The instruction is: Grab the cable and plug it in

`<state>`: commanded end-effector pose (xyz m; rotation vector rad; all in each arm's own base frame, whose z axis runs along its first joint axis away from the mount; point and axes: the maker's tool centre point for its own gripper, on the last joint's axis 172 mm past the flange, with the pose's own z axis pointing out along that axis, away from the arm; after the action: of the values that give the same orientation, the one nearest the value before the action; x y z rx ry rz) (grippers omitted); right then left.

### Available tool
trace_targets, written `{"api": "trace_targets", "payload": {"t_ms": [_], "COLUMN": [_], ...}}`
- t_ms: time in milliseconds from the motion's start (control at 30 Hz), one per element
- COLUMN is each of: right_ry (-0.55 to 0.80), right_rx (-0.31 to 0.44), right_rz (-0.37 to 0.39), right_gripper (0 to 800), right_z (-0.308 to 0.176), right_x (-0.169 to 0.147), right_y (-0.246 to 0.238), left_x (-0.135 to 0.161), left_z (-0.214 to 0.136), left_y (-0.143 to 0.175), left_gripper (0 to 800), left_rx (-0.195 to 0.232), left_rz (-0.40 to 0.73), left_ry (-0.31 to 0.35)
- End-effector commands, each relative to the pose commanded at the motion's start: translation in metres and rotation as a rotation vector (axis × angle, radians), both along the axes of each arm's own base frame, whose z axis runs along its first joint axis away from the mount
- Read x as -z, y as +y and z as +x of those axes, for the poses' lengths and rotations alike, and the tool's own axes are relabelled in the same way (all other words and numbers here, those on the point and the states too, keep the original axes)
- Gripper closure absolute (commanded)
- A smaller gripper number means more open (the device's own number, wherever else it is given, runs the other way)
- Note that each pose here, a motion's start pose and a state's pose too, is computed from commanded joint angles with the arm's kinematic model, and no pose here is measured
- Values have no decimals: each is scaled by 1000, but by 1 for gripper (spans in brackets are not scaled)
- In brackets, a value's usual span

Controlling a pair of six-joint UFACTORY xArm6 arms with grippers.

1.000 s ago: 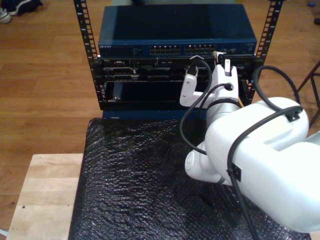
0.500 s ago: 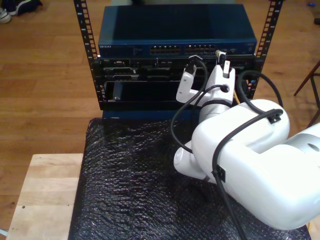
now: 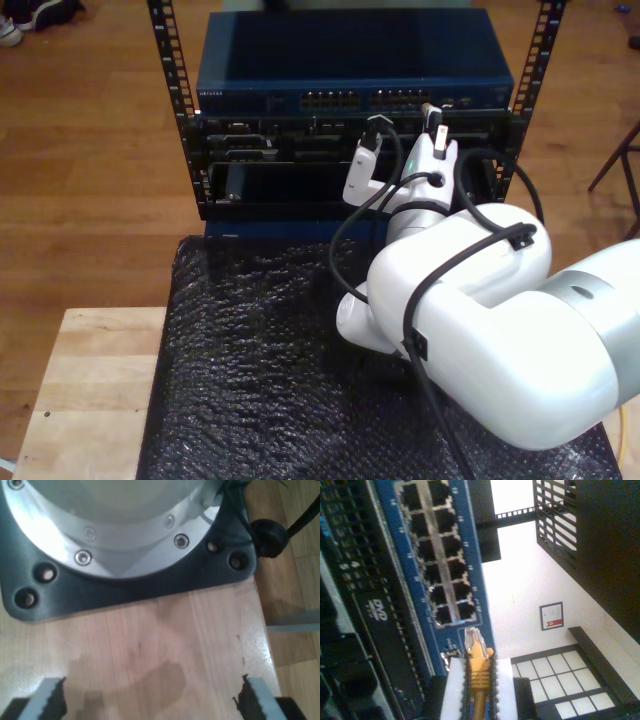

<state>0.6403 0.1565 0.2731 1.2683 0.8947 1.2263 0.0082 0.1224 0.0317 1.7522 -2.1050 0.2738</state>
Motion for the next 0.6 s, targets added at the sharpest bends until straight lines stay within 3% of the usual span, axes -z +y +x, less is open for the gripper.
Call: {"api": "trace_targets", "payload": {"t_ms": [600], "right_ry": [2], "right_rx": [20], "right_rz": [-57], "right_gripper": [800], "right_z": [5], "right_x": [-2], "right_y": [-2], "left_x": [0], "left_z": [0], "left_y": [0], "left_gripper": [0], "left_rx": [0], "left_rz": [0], "left_ry": [0]}}
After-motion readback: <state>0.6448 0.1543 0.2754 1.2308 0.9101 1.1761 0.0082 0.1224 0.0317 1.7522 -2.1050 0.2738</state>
